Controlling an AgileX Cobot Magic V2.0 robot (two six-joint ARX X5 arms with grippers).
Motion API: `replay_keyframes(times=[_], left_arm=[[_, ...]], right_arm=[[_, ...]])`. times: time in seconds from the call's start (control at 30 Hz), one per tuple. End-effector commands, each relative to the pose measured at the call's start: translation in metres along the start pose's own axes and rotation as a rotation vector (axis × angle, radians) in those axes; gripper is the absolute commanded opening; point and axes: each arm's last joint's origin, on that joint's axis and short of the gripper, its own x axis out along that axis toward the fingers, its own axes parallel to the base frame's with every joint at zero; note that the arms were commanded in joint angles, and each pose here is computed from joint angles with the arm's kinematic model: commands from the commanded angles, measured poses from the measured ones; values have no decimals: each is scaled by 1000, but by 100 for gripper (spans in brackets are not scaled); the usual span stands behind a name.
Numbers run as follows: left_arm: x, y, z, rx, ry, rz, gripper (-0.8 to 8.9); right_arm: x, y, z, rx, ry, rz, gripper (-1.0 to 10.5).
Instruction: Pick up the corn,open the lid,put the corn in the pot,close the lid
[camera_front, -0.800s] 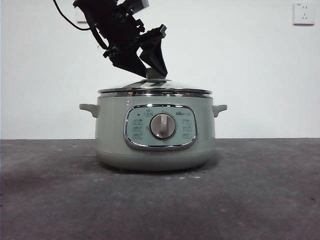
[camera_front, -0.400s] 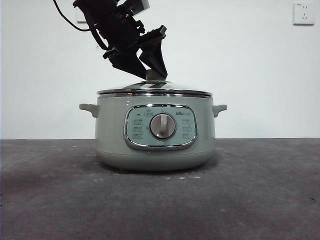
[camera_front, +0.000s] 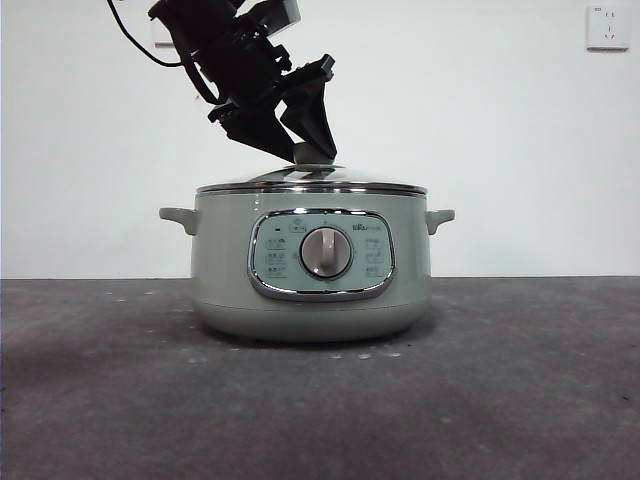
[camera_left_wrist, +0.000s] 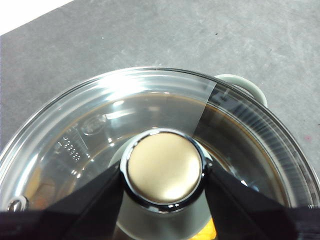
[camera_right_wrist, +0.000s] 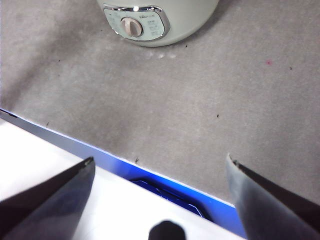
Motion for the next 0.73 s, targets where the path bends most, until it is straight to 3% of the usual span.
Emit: replay_keyframes(times=[0.03,0.3,0.33,0.5,0.73], left_arm=[[9,-1,-4,7,20,-6,-9],[9,0,-8,-2,60,-10,12],[9,-1,-8,-3,65,-10,40],[9,-1,-9,-11,69,-11,406],[4,-1,-5,-8,55,-7,436]], right_arm=[[1,-1,-4,2,28,-14,437],[1,-1,-4,-11,26,-18,437],[1,-1,-4,-13,26,-18,437],[1,-2,-3,-14,22,-29,437],[1,-2,-3,-14,22,-29,437]])
